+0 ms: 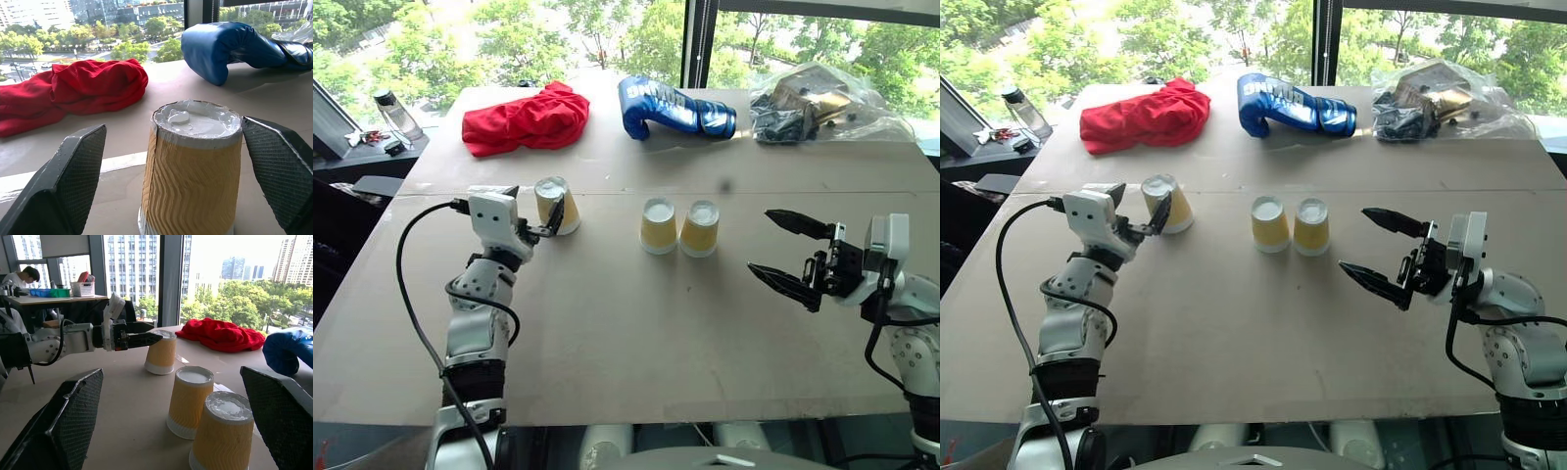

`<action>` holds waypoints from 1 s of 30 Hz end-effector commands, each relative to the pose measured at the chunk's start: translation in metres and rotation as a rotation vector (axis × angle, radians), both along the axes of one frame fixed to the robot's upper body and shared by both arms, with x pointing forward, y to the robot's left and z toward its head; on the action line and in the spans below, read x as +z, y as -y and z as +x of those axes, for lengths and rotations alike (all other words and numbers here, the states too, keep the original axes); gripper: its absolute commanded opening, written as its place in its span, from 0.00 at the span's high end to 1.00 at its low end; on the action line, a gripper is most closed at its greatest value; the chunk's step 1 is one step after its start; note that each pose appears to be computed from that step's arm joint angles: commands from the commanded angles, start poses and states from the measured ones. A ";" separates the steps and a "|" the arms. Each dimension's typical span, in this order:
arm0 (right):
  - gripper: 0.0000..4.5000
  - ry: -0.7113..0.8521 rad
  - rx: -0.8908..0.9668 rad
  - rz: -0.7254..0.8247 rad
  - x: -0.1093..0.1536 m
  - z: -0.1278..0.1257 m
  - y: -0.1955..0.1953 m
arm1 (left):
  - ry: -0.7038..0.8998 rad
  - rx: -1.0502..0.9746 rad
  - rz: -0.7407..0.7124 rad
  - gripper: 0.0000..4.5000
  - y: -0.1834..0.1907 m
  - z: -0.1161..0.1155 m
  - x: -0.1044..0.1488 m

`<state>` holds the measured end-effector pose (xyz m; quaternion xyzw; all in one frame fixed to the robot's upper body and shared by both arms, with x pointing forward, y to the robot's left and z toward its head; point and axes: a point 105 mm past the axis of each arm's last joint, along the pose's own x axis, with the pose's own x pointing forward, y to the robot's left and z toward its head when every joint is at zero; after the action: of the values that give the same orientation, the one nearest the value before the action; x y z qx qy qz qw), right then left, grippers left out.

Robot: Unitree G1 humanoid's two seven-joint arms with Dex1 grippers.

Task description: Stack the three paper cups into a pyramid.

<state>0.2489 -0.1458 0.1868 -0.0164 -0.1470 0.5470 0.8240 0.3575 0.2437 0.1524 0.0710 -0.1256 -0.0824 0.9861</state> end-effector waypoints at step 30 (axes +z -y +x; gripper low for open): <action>0.02 0.047 0.007 0.010 0.015 0.002 -0.008 | 0.046 -0.026 -0.046 0.00 0.017 -0.002 -0.001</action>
<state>0.2536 -0.1412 0.1929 -0.0163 -0.1533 0.5428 0.8256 0.3537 0.2282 0.1429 0.0475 -0.1385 -0.0886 0.9853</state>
